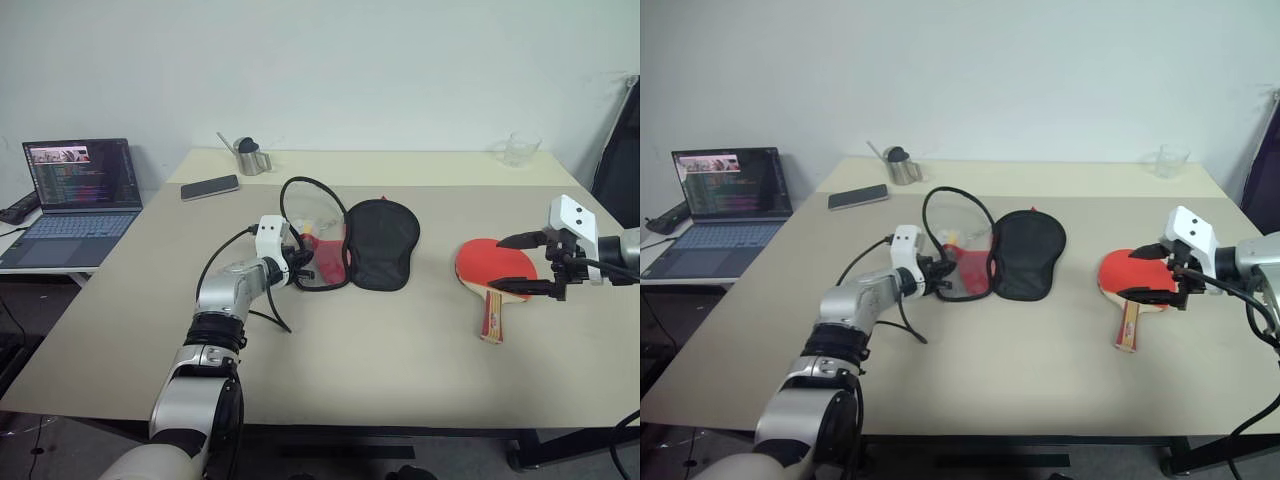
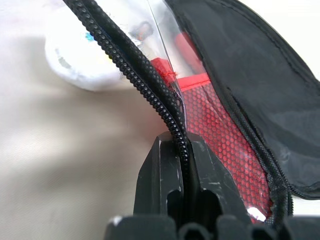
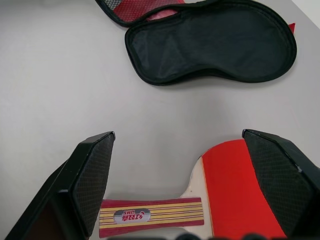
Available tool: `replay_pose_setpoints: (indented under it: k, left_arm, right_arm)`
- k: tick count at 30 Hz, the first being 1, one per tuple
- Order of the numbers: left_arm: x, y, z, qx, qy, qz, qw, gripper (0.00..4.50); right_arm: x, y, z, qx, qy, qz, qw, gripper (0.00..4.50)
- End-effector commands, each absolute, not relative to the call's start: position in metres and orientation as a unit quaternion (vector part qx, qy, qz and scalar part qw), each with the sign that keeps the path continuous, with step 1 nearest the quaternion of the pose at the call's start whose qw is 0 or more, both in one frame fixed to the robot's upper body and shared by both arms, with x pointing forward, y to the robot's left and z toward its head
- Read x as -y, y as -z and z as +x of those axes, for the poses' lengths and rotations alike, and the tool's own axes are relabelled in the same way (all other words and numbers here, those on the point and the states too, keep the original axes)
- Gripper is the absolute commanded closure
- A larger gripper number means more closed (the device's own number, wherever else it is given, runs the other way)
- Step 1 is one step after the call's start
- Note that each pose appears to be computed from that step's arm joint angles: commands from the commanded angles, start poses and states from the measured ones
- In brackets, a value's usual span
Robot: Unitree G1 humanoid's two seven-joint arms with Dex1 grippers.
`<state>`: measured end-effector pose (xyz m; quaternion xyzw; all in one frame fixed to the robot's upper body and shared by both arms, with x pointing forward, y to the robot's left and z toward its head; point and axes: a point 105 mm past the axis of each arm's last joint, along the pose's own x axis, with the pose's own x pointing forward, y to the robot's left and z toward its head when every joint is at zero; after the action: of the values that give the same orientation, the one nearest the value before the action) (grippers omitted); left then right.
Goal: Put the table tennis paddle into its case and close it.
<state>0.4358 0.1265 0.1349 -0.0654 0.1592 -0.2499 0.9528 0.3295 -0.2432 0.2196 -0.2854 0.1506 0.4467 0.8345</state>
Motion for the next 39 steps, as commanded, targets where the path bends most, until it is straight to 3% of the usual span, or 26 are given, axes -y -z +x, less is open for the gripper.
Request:
replay_pose_setpoints:
  k: [1, 7, 12, 18, 23, 26, 30, 34, 39]
  left_arm:
    - [-0.125, -0.151, 0.437, -0.132, 0.253, -0.06, 0.957, 3.76]
    - [-0.136, -0.154, 0.437, -0.123, 0.233, 0.004, 0.965, 1.58]
    - [-0.155, -0.162, 0.418, -0.115, 0.269, 0.083, 0.953, 1.58]
    - [-0.213, -0.186, 0.345, -0.12, 0.377, 0.187, 0.899, 1.58]
    - [-0.216, -0.21, 0.303, -0.089, 0.465, 0.197, 0.858, 1.58]
    - [-0.196, -0.222, 0.305, -0.049, 0.494, 0.176, 0.85, 1.58]
    - [-0.152, -0.221, 0.297, -0.03, 0.574, 0.144, 0.806, 1.58]
    - [-0.147, -0.212, 0.312, -0.04, 0.563, 0.156, 0.811, 1.58]
    - [-0.147, -0.213, 0.318, -0.041, 0.564, 0.159, 0.809, 1.58]
  right_arm:
    - [0.238, -0.234, 0.329, -0.123, -0.45, -0.299, 0.833, 0.0]
    - [0.236, -0.231, 0.33, -0.126, -0.451, -0.298, 0.832, 0.0]
    - [0.245, -0.224, 0.335, -0.145, -0.41, -0.299, 0.85, 0.0]
    - [0.264, -0.223, 0.353, -0.178, -0.25, -0.257, 0.916, 0.0]
    - [0.273, -0.201, 0.341, -0.266, -0.154, -0.203, 0.93, 0.0]
    - [0.27, -0.191, 0.335, -0.297, -0.106, -0.135, 0.939, 0.0]
    - [0.257, -0.185, 0.333, -0.294, -0.049, -0.054, 0.953, 0.0]
    - [0.261, -0.183, 0.334, -0.24, 0.077, -0.011, 0.968, 0.0]
    - [0.243, -0.16, 0.327, -0.237, 0.118, 0.036, 0.964, 0.0]
